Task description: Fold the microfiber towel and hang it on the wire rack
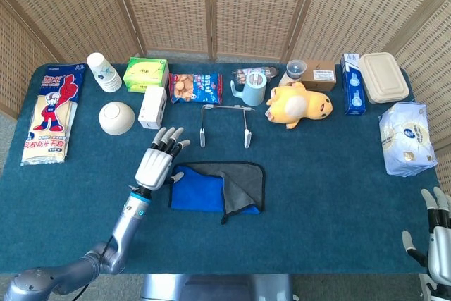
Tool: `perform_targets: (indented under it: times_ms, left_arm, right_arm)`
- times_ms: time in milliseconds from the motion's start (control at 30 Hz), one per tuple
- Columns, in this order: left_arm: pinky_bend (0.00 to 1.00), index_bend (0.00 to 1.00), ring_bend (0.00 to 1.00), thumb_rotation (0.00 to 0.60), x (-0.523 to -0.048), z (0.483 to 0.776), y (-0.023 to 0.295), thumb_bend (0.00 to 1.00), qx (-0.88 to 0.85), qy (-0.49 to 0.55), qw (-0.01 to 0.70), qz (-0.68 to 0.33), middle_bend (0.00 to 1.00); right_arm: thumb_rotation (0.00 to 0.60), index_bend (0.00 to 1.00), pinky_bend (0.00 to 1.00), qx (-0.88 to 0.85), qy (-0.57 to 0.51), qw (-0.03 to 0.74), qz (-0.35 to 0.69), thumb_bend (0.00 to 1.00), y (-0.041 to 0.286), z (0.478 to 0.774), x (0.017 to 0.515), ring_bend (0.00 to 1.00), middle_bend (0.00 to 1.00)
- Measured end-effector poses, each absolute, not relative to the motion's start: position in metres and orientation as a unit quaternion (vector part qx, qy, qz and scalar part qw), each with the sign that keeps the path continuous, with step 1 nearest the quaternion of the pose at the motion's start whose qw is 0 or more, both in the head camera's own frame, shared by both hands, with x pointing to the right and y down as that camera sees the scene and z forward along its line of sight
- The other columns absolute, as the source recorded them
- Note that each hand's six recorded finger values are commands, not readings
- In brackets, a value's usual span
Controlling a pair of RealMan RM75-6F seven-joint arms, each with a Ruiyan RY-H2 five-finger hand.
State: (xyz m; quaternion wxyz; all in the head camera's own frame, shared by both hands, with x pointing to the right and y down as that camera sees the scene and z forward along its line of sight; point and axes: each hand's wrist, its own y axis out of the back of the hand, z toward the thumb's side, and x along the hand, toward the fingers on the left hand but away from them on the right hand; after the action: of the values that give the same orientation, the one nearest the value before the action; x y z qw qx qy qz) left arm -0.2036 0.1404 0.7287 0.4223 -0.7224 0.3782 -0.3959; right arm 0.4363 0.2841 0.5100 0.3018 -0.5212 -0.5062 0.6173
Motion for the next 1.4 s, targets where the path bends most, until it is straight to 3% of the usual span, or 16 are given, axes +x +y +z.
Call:
perform_targets:
  times_ms: [600,1100,1400]
  left_arm:
    - [0.0,0.22,0.0,0.6,-0.199,0.735,0.143,0.28,-0.721,0.365,0.423,-0.409,0.03]
    - [0.0,0.29,0.0,0.6,-0.17,0.702,0.158,0.26,-0.789,0.371,0.373,-0.316,0.04]
    - [0.0,0.32,0.0,0.6,-0.148,0.68,0.188,0.24,-0.853,0.281,0.346,-0.271,0.05]
  right_arm:
    - [0.6,0.03,0.0,-0.519,-0.507,0.303,0.618,0.31,0.286,0.508,0.436,0.0,0.02]
    - [0.6,0.03,0.0,-0.522,-0.506,0.303,0.616,0.31,0.285,0.509,0.434,0.0,0.02]
    - [0.6,0.04,0.0,-0.522,-0.508,0.3,0.616,0.31,0.286,0.509,0.435,0.0,0.02]
